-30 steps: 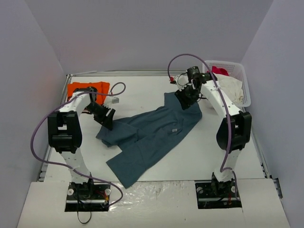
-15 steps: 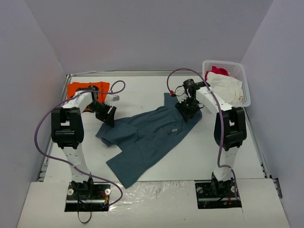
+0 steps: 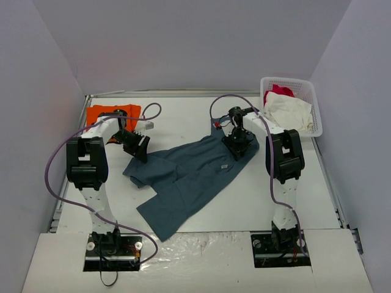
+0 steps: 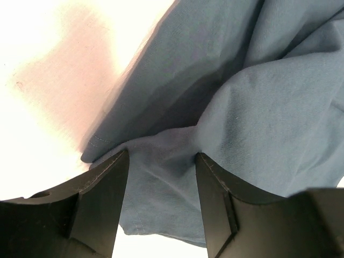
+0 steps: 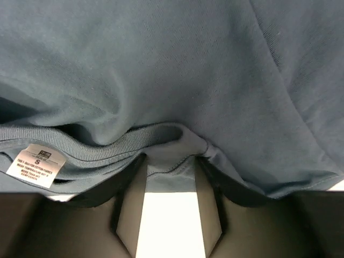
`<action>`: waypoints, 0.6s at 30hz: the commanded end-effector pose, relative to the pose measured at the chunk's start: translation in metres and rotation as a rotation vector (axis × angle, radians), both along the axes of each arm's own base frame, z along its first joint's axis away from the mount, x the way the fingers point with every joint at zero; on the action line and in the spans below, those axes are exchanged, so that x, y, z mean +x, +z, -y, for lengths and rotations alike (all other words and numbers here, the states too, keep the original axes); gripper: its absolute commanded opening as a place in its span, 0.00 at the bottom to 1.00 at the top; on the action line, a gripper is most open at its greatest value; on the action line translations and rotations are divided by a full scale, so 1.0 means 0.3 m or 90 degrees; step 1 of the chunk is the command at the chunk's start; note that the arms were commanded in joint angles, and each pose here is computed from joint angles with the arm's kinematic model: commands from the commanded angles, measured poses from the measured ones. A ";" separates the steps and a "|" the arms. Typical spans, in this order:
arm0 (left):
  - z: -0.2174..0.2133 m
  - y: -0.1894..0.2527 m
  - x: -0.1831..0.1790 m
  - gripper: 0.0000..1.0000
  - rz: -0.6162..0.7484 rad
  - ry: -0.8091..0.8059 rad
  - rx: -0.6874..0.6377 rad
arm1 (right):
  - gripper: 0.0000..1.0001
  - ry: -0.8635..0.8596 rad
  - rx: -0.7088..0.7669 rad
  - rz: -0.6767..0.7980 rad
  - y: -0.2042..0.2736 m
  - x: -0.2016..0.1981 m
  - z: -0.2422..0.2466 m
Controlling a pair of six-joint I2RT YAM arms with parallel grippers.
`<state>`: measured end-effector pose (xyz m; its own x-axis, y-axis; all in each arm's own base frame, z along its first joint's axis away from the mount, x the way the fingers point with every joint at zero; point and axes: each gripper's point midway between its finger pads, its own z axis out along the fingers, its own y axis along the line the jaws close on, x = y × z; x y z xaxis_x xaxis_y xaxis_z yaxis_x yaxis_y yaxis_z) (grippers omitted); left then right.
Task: Fold and stack the t-shirts
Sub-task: Flatten out the tshirt
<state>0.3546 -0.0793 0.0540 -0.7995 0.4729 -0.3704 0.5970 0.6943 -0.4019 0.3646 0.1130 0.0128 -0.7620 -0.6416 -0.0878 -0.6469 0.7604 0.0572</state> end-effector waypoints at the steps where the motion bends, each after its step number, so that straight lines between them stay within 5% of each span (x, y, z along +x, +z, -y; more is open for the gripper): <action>1: 0.004 0.014 0.008 0.51 0.008 -0.001 -0.013 | 0.32 0.006 -0.016 0.001 0.007 0.005 -0.004; 4: 0.003 0.016 0.014 0.51 0.010 -0.001 -0.012 | 0.00 0.012 -0.022 -0.001 0.008 -0.012 0.005; 18: 0.044 0.050 0.098 0.52 0.011 0.016 -0.056 | 0.00 0.029 0.028 0.084 0.234 -0.103 0.047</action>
<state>0.3724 -0.0849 0.0508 -0.8040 0.4545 -0.3834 0.5906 0.6853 -0.4262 0.3456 0.1037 0.0575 -0.7287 -0.6604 -0.1812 -0.6717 0.7408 0.0015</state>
